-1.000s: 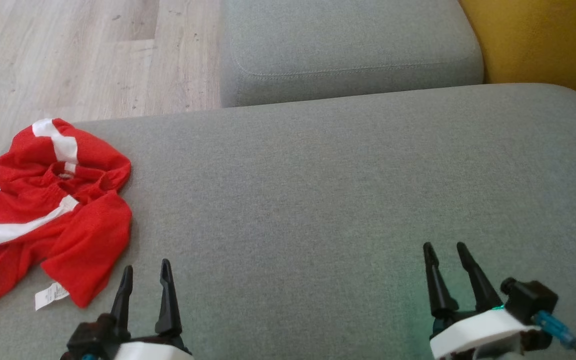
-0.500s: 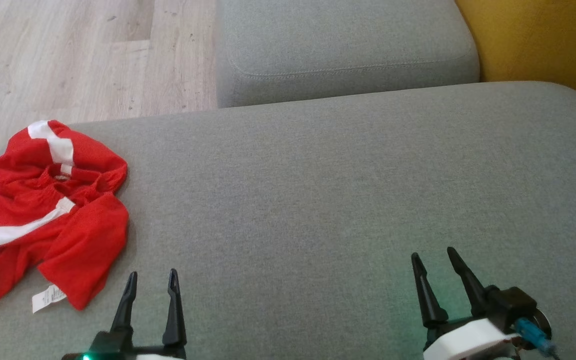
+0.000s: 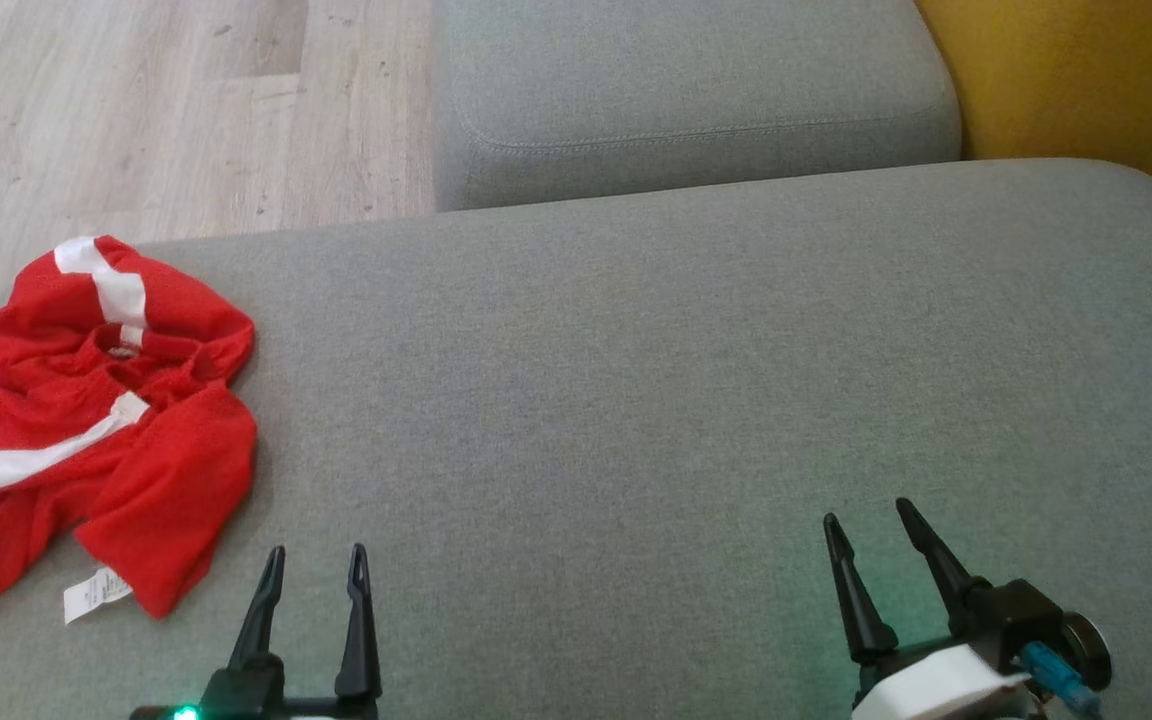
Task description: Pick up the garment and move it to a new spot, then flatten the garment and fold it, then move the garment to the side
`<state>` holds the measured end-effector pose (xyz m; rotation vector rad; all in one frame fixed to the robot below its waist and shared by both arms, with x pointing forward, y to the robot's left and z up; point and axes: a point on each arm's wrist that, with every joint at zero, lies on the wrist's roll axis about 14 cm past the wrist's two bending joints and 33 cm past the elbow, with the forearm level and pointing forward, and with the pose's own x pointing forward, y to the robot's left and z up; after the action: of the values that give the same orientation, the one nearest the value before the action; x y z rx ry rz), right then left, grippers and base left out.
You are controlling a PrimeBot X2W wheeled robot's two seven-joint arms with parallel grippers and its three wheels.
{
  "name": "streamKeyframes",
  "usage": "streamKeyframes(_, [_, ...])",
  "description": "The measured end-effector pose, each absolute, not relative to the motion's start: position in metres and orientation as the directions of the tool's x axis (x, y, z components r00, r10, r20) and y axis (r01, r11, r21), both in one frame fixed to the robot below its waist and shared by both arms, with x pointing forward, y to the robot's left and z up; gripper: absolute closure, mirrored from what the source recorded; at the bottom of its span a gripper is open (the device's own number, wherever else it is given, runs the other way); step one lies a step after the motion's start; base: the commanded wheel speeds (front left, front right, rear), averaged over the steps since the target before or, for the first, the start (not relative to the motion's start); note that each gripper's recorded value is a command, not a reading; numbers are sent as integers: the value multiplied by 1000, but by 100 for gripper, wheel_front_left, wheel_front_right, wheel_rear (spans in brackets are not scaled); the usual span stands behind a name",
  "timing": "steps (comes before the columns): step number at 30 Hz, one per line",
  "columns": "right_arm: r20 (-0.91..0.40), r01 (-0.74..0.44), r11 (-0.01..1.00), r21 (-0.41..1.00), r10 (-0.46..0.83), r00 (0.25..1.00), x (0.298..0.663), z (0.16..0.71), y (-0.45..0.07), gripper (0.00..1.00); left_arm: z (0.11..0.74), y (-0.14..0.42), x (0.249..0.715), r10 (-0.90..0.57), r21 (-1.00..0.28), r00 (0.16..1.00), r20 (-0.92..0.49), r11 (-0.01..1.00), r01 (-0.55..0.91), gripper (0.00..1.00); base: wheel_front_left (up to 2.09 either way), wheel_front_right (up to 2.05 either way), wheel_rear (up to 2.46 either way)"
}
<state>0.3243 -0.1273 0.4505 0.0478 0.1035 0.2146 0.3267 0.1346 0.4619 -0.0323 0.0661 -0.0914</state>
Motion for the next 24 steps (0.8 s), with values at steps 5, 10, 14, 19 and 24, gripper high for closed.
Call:
streamKeyframes(5, [-103, -203, 977, 59, 208, 973, 325, 449, -130, 0, 459, 135, 326, -89, -34, 993, -75, 996, 86, 0, 0, 0, 0])
streamKeyframes(10, [-104, -210, 976, 58, 215, 971, 328, 449, -128, 0, 455, 143, 321, -65, -34, 994, -86, 998, 62, 0, 0, 0, 0])
streamKeyframes(14, [-131, -257, 964, 61, 263, 956, 323, 440, -114, 0, 455, 157, 311, -17, -29, 997, -82, 999, 14, 0, 0, 0, 0])
streamKeyframes(19, [-124, -355, 933, 59, 360, 925, 331, 443, -83, 0, 456, 183, 294, 70, -24, 995, -76, 997, -72, 0, 0, 0, 0])
streamKeyframes(24, [-119, -481, 875, 54, 484, 867, 340, 447, -40, 0, 455, 227, 265, 231, -26, 970, -72, 972, -234, 0, 0, 0, 0])
